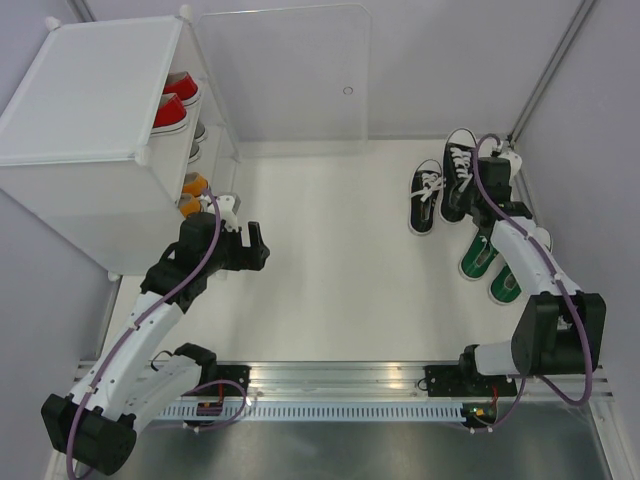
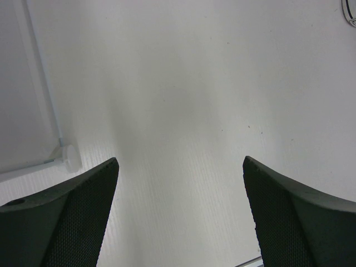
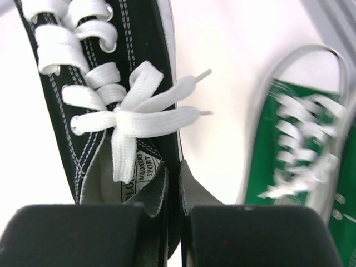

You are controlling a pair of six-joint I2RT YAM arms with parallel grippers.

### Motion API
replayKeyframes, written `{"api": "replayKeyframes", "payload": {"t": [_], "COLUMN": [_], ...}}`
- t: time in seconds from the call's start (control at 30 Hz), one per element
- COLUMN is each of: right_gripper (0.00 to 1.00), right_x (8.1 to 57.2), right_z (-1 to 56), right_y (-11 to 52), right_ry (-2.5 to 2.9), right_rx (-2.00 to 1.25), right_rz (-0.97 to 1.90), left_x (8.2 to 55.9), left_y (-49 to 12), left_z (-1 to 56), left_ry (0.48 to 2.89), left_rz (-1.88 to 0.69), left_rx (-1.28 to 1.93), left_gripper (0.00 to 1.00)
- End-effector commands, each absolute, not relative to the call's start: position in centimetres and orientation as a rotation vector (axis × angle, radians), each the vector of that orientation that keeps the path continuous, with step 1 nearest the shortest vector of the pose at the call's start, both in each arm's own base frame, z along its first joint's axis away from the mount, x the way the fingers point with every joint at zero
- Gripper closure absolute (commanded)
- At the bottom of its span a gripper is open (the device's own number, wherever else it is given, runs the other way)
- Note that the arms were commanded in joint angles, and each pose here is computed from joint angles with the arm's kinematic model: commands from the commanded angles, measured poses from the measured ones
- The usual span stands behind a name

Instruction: Place and organize the shoes in the shoe cabinet

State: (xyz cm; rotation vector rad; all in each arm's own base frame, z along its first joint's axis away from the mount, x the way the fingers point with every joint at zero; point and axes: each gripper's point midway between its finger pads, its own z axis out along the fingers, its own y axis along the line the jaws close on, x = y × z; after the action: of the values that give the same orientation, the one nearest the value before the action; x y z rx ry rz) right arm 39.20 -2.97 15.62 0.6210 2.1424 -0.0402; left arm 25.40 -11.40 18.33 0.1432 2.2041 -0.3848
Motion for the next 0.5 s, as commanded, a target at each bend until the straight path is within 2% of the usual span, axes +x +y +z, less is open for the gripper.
{"api": "replayKeyframes", "payload": {"t": [0.0, 0.23, 0.43, 0.47], "right_gripper": [0.99, 0.99, 0.99, 0.99], "right_x": [42.4, 44.2, 44.3, 44.3], "right_z": [22.8, 22.2, 17.7, 15.0], "right_y": [3.5, 18.3, 30.6, 32.1], "right_ry": [2.005, 2.078, 2.113, 2.154], "right_rx": [0.358, -0.05, -0.374, -0.42], "right_rz": [0.133, 0.308, 0.378, 0.367], "left_x": [25.9, 26.0, 25.9, 25.9], "left_y": [-11.6, -11.4, -11.4, -11.5], "left_z": [18.8, 18.8, 18.8, 18.8], "left_ry": [2.168, 2.166, 2.164, 2.164], "left_rz": [-0.382, -0.372, -0.373, -0.373], "left_rx": [0.185, 0.182, 0.185, 0.185], "left_gripper": [0.06, 0.06, 0.06, 0.06]}}
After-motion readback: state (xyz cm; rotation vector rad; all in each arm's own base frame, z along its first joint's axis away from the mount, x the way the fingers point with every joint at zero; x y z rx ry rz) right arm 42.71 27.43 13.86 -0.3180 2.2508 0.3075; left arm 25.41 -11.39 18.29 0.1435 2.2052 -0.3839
